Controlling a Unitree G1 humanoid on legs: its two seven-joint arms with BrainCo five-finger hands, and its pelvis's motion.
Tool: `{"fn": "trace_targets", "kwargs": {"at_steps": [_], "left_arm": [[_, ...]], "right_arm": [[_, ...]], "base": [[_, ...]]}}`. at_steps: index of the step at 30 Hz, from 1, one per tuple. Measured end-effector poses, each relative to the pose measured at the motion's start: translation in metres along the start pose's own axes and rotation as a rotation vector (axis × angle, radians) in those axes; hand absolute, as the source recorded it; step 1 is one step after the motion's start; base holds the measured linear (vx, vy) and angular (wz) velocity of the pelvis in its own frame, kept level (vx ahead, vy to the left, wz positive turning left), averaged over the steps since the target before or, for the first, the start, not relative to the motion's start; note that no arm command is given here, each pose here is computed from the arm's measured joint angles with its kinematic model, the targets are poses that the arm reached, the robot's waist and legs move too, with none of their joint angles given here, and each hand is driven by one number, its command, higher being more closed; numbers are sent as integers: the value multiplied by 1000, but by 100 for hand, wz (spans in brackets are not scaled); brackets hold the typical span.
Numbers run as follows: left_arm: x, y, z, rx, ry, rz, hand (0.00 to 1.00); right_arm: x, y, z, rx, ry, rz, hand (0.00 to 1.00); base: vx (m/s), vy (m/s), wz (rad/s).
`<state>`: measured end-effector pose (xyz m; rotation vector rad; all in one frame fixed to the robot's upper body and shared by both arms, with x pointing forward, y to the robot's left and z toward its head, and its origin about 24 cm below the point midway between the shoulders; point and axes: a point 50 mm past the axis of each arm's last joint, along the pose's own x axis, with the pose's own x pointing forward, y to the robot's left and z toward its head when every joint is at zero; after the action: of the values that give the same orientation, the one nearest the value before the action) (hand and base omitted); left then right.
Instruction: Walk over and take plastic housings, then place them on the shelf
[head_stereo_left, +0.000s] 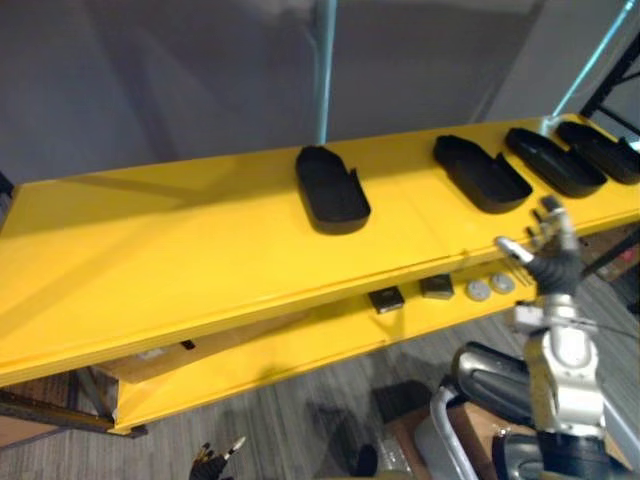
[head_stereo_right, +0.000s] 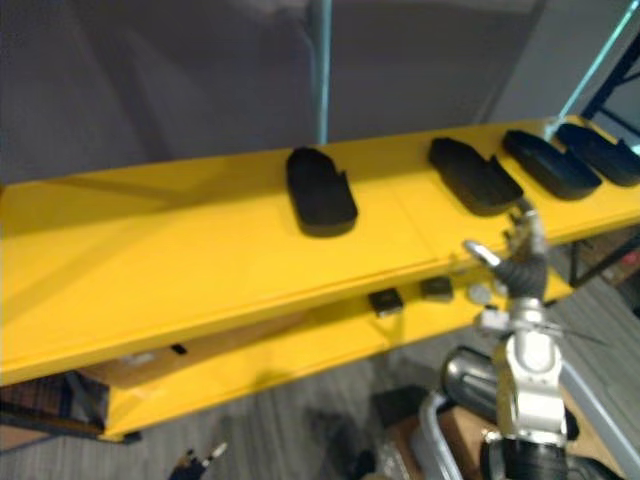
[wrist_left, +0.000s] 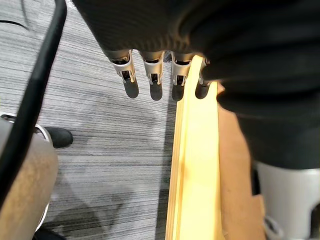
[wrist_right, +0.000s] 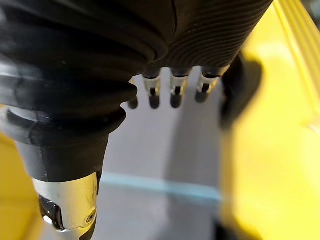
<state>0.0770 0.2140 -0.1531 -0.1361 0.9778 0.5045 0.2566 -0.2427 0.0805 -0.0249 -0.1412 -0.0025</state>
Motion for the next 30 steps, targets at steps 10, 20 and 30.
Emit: {"fn": "trace_targets", "kwargs": {"at_steps": [10,20,30], "left_arm": [[0,1,1,2,-3,0,0],[3,12,8,22,-19,17,0],[2,6,5,59,-1,-26,0]], "right_arm": [[-43,11,-63,143,293,71,0],[-81,48,-114,277,617,346,0],[-118,57,-156,244,892,397,0]], "base": [[-10,-4,2],[-2,1,-2],[0,0,0]]}}
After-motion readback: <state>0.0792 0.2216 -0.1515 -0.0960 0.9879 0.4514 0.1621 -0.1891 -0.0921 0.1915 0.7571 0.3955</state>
